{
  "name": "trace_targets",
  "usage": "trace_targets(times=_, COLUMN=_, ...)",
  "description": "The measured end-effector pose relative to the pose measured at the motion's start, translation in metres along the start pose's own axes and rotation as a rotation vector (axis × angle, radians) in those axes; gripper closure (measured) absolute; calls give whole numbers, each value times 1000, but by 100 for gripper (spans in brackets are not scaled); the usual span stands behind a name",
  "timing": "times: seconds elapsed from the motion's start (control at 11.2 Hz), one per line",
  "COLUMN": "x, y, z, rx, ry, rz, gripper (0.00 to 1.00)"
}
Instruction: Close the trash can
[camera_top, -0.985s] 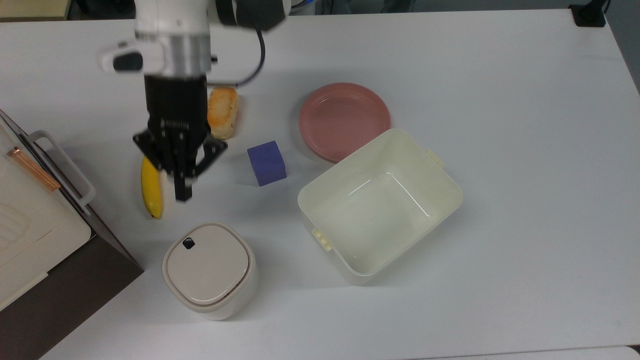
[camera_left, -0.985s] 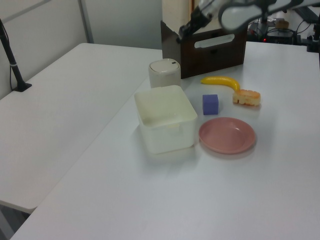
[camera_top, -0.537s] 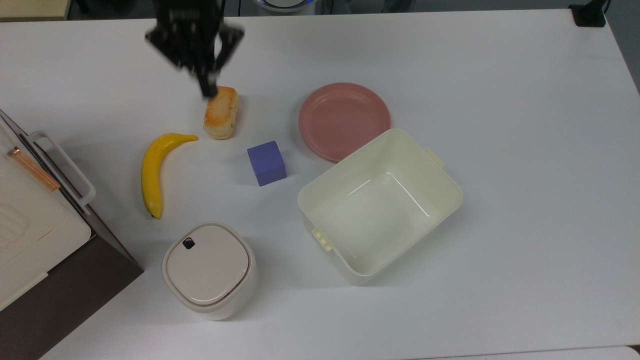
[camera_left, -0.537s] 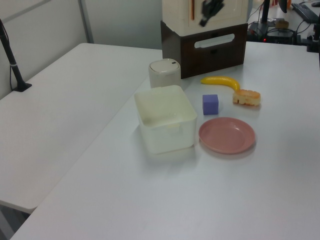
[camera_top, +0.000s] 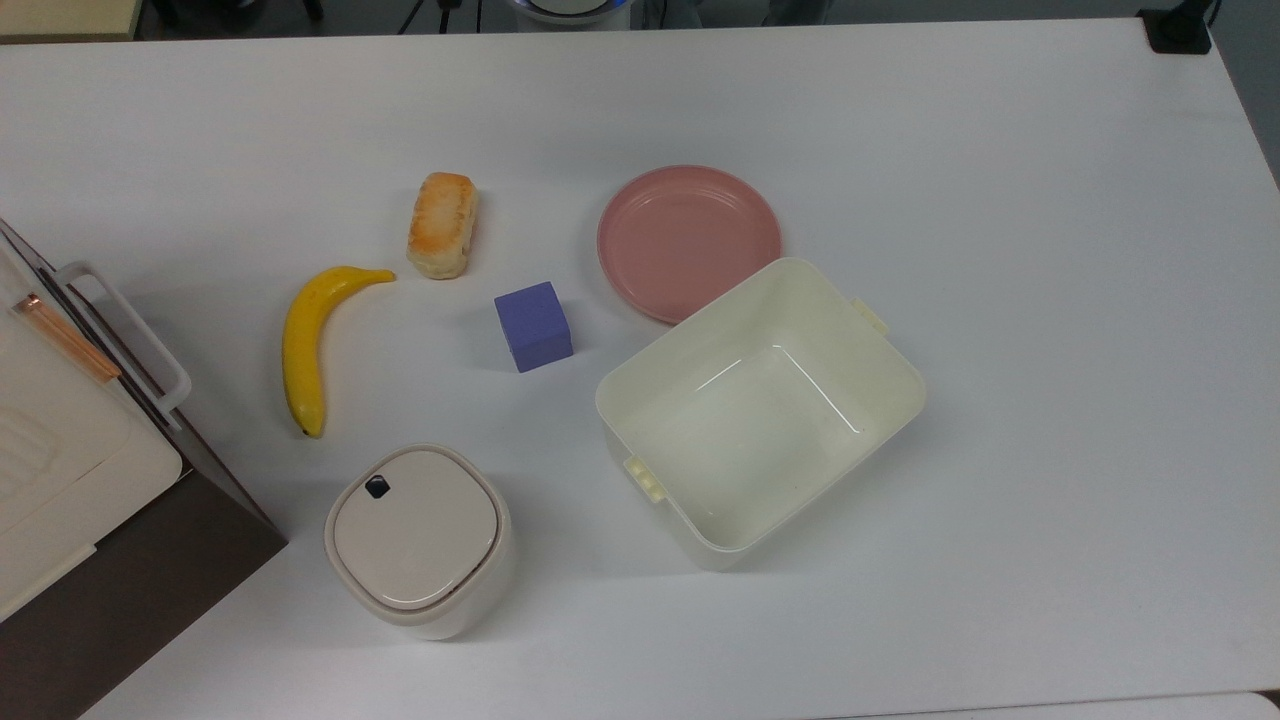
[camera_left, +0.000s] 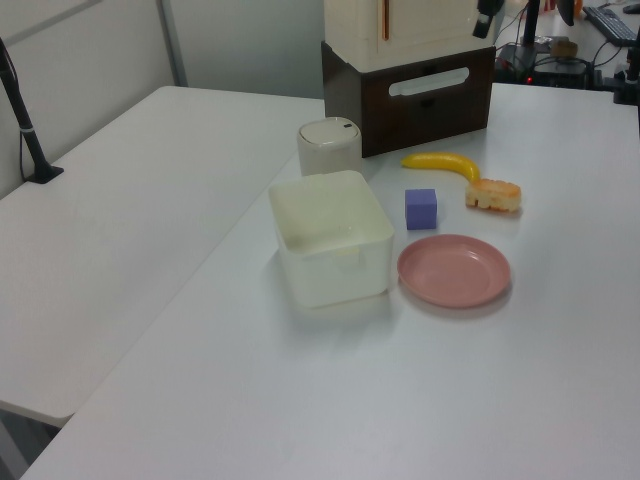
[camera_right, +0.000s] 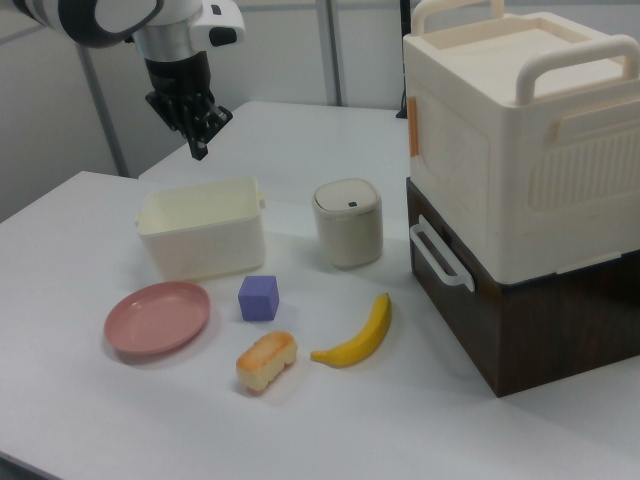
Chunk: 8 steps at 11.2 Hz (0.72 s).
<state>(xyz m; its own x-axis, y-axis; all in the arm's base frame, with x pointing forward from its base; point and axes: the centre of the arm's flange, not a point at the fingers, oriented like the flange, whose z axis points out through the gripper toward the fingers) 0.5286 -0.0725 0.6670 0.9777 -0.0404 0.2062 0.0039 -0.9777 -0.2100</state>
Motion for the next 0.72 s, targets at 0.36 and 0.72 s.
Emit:
trace_targets(times=0.36, x=-12, y=0, z=7, rx=23, ry=-90, rz=-172, gripper=99)
trace_targets(times=0.72, x=-26, y=5, z=14, rx=13, ry=-215, rz=-394, gripper=99)
